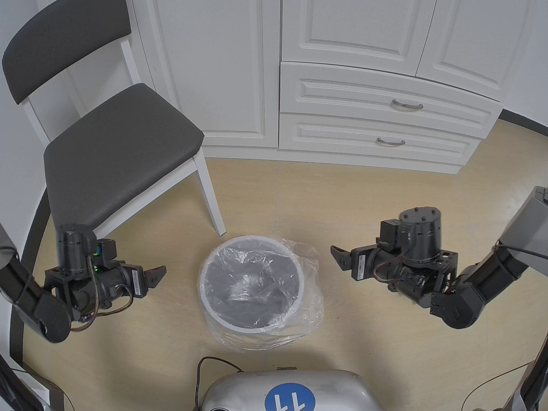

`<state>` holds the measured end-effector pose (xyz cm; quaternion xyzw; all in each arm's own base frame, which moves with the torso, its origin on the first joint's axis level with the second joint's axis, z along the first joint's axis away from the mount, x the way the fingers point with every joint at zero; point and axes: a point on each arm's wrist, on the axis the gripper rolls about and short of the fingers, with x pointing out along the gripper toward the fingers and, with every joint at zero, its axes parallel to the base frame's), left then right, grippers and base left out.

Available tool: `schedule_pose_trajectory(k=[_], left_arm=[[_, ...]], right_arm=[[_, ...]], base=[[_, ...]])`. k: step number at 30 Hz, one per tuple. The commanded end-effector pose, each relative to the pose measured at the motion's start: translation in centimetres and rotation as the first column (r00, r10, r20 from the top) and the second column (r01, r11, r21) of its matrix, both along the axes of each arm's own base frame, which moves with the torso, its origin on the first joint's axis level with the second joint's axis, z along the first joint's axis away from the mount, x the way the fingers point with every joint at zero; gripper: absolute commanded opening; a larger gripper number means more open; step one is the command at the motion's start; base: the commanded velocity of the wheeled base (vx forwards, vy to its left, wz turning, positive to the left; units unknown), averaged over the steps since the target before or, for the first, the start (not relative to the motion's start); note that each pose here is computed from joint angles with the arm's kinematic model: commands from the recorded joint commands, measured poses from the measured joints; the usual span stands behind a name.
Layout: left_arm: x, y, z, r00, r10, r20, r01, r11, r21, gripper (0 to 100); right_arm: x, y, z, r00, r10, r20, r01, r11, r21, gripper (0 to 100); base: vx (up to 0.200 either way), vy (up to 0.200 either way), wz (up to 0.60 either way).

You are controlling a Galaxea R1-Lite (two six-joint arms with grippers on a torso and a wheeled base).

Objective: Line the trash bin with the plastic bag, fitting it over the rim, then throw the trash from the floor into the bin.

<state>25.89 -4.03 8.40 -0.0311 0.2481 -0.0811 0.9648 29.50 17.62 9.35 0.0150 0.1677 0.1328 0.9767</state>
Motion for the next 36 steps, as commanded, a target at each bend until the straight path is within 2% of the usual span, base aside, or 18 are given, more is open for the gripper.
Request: schedule_pose_trajectory(k=[1,2,3,4,6,9,10,16,18,19,22,25,29,30,32,33,35,36], left_arm=[[-5.3,0.9,2.0,0.992,0.013,0.125,-0.011,1.000,-0.018,100],[-5.7,1.0,2.1,0.990,0.019,0.139,-0.016,1.000,-0.019,100],[-5.7,1.0,2.1,0.990,0.019,0.139,-0.016,1.000,-0.019,100],[-6.8,1.3,2.5,0.985,0.038,0.167,-0.035,0.999,-0.019,100],[-7.7,1.5,3.1,0.980,0.051,0.191,-0.048,0.999,-0.020,100],[-8.6,1.7,3.5,0.974,0.054,0.218,-0.050,0.998,-0.025,100],[-9.3,1.7,3.7,0.971,0.052,0.231,-0.048,0.999,-0.026,100],[-9.9,1.8,4.0,0.965,0.061,0.257,-0.056,0.998,-0.027,100],[-10.0,1.9,4.2,0.960,0.076,0.269,-0.072,0.997,-0.026,100],[-10.0,2.0,4.5,0.955,0.096,0.282,-0.091,0.995,-0.028,100],[-10.0,2.5,4.7,0.945,0.141,0.294,-0.138,0.990,-0.030,100],[-9.9,2.9,4.9,0.939,0.160,0.304,-0.158,0.987,-0.032,100],[-9.9,2.9,5.0,0.935,0.170,0.311,-0.169,0.985,-0.029,100],[-9.9,2.9,5.0,0.935,0.171,0.312,-0.170,0.985,-0.029,100],[-9.8,2.9,5.2,0.927,0.193,0.321,-0.196,0.980,-0.022,100],[-9.8,2.9,5.2,0.927,0.193,0.321,-0.196,0.980,-0.022,100],[-9.7,2.8,5.4,0.921,0.202,0.334,-0.207,0.978,-0.020,100],[-9.6,2.8,5.5,0.920,0.201,0.336,-0.206,0.978,-0.021,100]], right_arm=[[-2.2,-3.9,1.0,0.997,0.006,0.080,0.004,0.993,-0.122,100],[-2.2,-4.6,0.9,0.996,-0.002,0.087,0.016,0.988,-0.157,100],[-2.2,-4.6,0.9,0.996,-0.002,0.087,0.016,0.988,-0.157,100],[-1.9,-6.9,0.9,0.993,-0.044,0.106,0.068,0.970,-0.234,100],[-1.4,-8.9,1.1,0.987,-0.084,0.138,0.120,0.951,-0.283,100],[-0.8,-10.8,1.1,0.978,-0.130,0.166,0.176,0.934,-0.310,100],[-0.2,-12.1,0.7,0.972,-0.169,0.164,0.215,0.920,-0.327,100],[1.1,-12.7,-1.3,0.969,-0.218,0.117,0.246,0.896,-0.369,100],[1.4,-12.8,-1.9,0.964,-0.242,0.109,0.265,0.876,-0.403,100],[2.0,-13.1,-2.5,0.952,-0.288,0.106,0.304,0.840,-0.450,100],[2.9,-13.6,-4.1,0.936,-0.340,0.086,0.334,0.791,-0.512,100],[4.4,-14.5,-5.8,0.929,-0.365,0.064,0.339,0.766,-0.547,100],[6.6,-17.0,-8.3,0.905,-0.423,0.043,0.365,0.720,-0.590,100],[6.8,-17.3,-8.5,0.903,-0.428,0.042,0.367,0.717,-0.593,100],[7.8,-19.5,-9.9,0.886,-0.463,0.027,0.377,0.684,-0.625,100],[7.8,-19.5,-9.9,0.886,-0.463,0.027,0.377,0.684,-0.625,100],[8.9,-21.7,-11.6,0.867,-0.498,0.014,0.387,0.656,-0.648,100],[9.1,-21.8,-11.8,0.866,-0.500,0.012,0.387,0.656,-0.647,100]], base=[[0.000,0.000,0.00],[0.000,0.000,0.00],[0.000,0.000,0.00],[0.000,0.000,0.00],[0.000,0.000,0.00],[0.000,0.000,0.00],[0.000,0.000,0.00],[0.000,0.000,0.00],[0.000,0.000,0.00],[0.000,0.000,0.00],[0.000,0.000,0.00],[0.000,0.000,0.00],[0.000,0.000,0.00],[0.000,0.000,0.00],[0.000,0.000,0.00],[0.000,0.000,0.00],[0.000,0.000,0.00],[0.000,0.000,0.00]])
